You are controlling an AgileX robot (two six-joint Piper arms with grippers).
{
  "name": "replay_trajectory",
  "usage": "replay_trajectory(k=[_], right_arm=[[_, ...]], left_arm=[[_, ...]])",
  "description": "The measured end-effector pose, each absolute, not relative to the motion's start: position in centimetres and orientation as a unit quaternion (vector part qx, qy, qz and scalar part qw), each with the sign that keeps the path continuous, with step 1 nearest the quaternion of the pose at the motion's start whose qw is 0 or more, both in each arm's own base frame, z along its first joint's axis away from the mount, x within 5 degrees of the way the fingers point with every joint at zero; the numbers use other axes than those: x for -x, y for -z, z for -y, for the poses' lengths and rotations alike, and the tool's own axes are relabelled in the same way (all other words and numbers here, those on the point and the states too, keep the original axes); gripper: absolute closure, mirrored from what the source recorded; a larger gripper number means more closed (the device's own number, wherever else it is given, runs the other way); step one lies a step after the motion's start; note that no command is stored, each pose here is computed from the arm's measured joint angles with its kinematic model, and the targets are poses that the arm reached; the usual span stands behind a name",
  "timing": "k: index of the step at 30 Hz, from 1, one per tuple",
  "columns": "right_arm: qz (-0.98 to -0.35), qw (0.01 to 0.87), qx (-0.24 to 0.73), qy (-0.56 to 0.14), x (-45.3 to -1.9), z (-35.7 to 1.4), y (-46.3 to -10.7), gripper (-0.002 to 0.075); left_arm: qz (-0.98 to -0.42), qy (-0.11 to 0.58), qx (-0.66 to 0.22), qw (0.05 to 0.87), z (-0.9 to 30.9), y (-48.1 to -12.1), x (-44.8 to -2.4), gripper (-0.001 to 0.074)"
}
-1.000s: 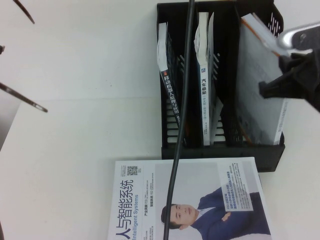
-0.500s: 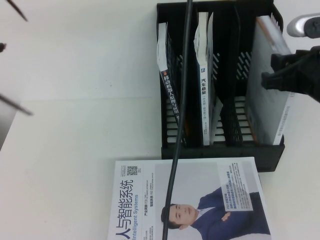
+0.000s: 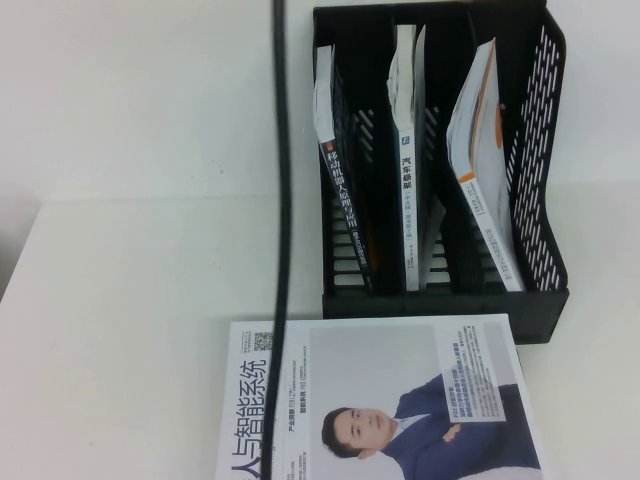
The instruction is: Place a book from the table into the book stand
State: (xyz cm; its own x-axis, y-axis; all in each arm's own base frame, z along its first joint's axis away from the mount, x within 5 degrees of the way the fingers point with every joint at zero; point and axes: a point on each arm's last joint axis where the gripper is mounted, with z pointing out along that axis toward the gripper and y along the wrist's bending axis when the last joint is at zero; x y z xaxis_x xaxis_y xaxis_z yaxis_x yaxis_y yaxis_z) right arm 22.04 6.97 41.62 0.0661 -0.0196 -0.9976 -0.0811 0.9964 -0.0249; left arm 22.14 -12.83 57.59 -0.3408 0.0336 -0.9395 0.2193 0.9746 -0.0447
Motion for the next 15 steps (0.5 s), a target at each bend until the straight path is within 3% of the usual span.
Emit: replay_trajectory(k=[8, 15], right_arm=[[-0.641, 0.767, 0.010, 0.024, -14.5, -2.5, -45.5, 0.0688], [-0.637, 0.767, 0.036, 0.066, -10.1, -0.3, -42.2, 0.0724]], left_arm=[[-0.788, 0.121, -0.097, 0.596, 10.1, -57.7, -17.7, 0.0734], [-0.762, 0.147, -0.126, 0.618, 8.4, -52.5, -14.6, 0.0734]])
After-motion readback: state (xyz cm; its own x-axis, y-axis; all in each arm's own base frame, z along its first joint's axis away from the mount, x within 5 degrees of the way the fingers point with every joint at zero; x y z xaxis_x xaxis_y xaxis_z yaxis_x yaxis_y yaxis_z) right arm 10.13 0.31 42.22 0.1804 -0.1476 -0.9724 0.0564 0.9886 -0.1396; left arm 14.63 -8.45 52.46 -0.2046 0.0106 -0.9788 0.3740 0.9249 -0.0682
